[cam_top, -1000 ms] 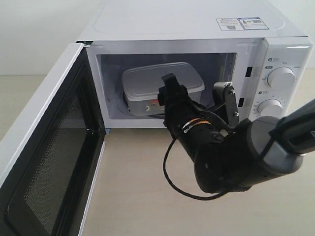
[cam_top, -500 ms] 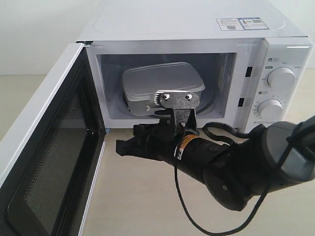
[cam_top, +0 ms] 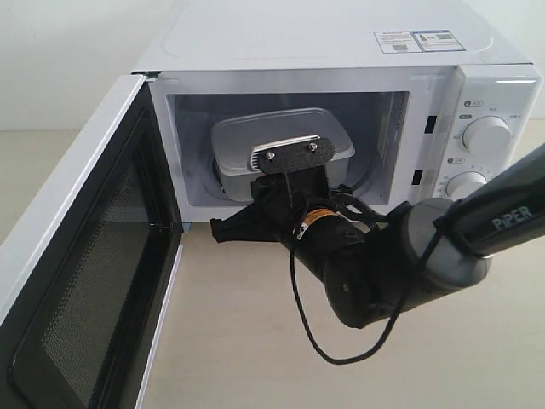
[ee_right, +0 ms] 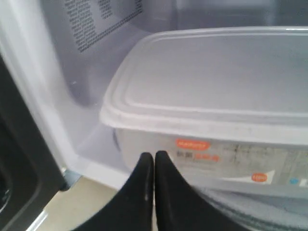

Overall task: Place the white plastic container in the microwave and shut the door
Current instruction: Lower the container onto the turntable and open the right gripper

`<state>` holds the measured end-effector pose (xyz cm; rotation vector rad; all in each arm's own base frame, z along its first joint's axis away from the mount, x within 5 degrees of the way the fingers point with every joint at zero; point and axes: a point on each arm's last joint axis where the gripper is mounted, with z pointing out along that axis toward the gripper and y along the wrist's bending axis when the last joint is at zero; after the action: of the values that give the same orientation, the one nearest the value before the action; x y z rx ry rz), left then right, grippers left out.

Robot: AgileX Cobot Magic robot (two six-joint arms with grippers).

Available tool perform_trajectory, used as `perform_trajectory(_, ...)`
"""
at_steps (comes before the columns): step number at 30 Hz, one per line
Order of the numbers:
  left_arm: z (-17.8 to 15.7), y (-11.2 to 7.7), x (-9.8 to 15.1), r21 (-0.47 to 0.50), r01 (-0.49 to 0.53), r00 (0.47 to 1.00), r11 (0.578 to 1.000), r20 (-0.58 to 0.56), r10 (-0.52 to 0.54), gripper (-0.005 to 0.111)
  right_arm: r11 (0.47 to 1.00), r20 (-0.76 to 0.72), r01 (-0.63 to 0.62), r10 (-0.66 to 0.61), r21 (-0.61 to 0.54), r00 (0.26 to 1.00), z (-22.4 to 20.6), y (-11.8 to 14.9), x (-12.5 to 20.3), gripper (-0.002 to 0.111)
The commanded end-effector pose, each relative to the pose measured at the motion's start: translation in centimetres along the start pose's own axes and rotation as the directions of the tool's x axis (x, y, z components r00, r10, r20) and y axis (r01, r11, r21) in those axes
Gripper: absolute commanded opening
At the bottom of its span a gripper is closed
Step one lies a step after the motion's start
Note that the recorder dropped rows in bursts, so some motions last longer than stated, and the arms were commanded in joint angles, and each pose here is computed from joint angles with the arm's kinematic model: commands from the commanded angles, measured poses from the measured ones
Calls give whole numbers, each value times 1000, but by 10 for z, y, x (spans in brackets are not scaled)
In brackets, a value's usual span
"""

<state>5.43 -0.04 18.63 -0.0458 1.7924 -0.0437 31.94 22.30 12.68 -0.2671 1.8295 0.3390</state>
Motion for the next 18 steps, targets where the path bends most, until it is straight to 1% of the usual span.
perform_trajectory(1, 0, 0, 1, -4, 7, 1000, 1000, 2, -7, 4, 999, 49, -8, 6, 41, 999, 14, -7, -2, 0)
perform_trajectory(8, 0, 0, 1, -4, 7, 1000, 1000, 2, -7, 4, 996, 85, -34, 27, 83, 996, 41, -19, -5, 0)
perform_trajectory(14, 0, 0, 1, -4, 7, 1000, 1000, 2, -7, 4, 996, 115, -45, 35, 79, 993, 48, -20, -17, 0)
perform_trajectory(18, 0, 0, 1, -4, 7, 1000, 1000, 2, -7, 4, 997, 42, -38, 35, 72, 999, 47, -20, -9, 0)
